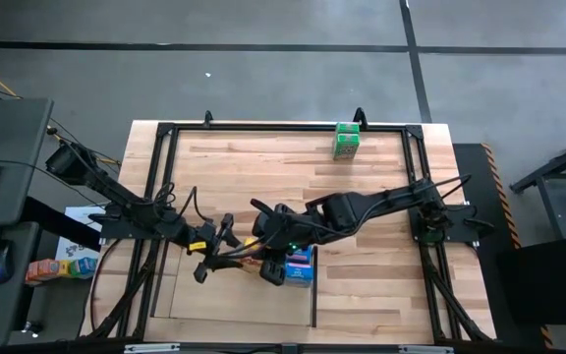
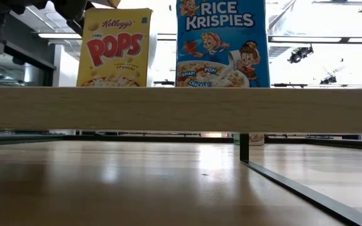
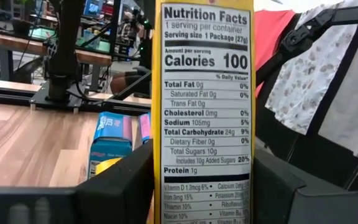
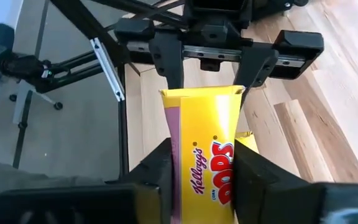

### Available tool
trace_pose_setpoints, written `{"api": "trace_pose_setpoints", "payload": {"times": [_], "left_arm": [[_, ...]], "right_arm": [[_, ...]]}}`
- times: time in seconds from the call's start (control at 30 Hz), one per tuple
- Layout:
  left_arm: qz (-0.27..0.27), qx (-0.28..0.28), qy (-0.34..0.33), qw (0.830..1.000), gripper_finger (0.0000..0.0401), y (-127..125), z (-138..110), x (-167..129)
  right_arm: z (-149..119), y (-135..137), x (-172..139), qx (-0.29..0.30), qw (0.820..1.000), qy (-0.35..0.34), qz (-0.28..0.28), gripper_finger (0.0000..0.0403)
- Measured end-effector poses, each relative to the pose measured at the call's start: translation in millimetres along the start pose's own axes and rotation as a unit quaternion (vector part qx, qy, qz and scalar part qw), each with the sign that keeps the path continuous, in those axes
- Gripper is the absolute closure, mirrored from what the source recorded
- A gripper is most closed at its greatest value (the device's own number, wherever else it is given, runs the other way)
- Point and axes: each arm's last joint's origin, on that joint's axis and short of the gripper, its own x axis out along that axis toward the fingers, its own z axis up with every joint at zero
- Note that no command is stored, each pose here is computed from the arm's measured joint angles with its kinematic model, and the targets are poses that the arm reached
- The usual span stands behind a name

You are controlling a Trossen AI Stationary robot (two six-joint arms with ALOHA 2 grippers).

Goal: Stack cereal on shelf
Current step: Put the yellow cereal box on the shelf aligned with the yellow cereal box

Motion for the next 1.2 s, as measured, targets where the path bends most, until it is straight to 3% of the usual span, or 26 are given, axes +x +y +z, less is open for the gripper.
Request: {"api": "trace_pose_setpoints", "payload": {"times": [0.3, 0.5, 0.63, 0.77, 0.93, 1.2], "left_arm": [[-0.031, -0.011, -0.003, 0.999, 0.0132, -9, 31, 3], [-0.055, 0.018, -0.041, 0.997, 0.0117, -19, 78, -14], [-0.022, 0.046, -0.090, 0.995, 0.0118, -19, 104, -32], [0.028, 0.065, -0.128, 0.989, 0.0118, -17, 117, -47], [0.072, 0.058, -0.144, 0.985, 0.0118, -14, 121, -54], [0.078, 0.054, -0.145, 0.985, 0.0119, -14, 121, -54]], "right_arm": [[5, -3, -36, -0.006, 1.000, 0.003, 0.022, 0.0343], [13, 9, -52, -0.001, 0.992, -0.017, 0.122, 0.0345], [7, 20, -30, -0.014, 0.988, 0.000, 0.153, 0.0345], [-4, 18, 6, -0.026, 0.992, 0.031, 0.119, 0.0345], [-14, 15, 35, -0.036, 0.994, 0.051, 0.086, 0.0345], [-36, 23, 54, -0.063, 0.993, 0.093, 0.044, 0.0345]]}}
